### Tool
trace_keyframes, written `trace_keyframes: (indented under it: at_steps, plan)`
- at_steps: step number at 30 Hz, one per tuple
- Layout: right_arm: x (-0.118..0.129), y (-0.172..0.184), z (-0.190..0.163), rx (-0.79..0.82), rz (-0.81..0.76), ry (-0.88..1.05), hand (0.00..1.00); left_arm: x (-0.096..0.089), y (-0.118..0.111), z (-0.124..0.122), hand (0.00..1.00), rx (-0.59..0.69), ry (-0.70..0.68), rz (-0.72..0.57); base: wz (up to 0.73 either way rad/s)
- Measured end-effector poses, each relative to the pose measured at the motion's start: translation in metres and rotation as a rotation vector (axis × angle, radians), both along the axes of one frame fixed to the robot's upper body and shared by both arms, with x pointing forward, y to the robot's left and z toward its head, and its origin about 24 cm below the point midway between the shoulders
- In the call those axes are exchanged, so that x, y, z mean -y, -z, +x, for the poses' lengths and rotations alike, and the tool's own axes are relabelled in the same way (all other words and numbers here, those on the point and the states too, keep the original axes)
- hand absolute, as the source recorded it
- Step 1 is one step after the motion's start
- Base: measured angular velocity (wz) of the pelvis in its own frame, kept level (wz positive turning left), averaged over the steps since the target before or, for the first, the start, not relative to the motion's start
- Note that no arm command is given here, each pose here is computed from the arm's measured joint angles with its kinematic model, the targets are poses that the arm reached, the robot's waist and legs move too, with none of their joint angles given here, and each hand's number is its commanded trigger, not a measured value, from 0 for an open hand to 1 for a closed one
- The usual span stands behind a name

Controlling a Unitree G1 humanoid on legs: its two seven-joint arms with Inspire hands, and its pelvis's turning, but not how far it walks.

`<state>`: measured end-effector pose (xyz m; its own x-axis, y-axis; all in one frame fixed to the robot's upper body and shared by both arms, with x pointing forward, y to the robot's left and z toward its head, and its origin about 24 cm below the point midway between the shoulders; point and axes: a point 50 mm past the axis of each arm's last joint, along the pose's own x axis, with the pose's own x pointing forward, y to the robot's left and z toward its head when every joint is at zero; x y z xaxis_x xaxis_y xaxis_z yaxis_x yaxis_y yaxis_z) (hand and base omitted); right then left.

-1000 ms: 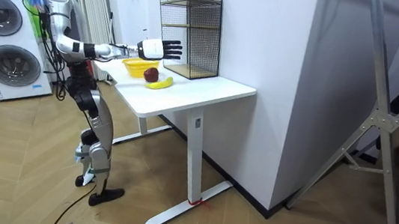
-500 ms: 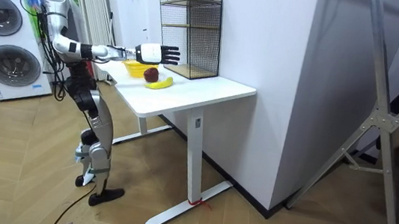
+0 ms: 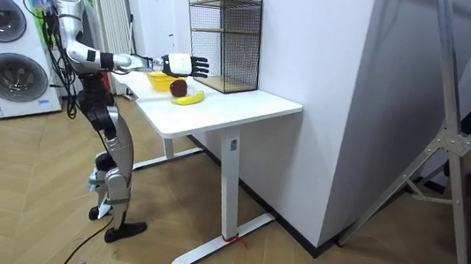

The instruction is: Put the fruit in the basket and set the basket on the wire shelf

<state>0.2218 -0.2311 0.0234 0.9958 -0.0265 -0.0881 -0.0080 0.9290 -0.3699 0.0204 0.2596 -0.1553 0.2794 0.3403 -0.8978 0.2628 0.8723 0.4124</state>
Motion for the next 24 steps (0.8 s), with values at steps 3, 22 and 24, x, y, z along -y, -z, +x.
trace_keyframes:
  at_steps: [3,22,24]
  plan:
    - [0.000,0.000,0.000,-0.001,0.001,-0.003,0.00,0.000,0.000,0.001,0.00,0.001,0.000,0.000,0.00]
    - [-0.014,0.007,-0.002,-0.038,0.017,-0.074,0.00,0.000,0.000,0.000,0.00,0.003,0.002,0.007,0.01]
    - [-0.016,0.011,-0.003,-0.058,0.018,-0.086,0.00,-0.001,0.000,0.001,0.00,0.008,0.003,0.009,0.04]
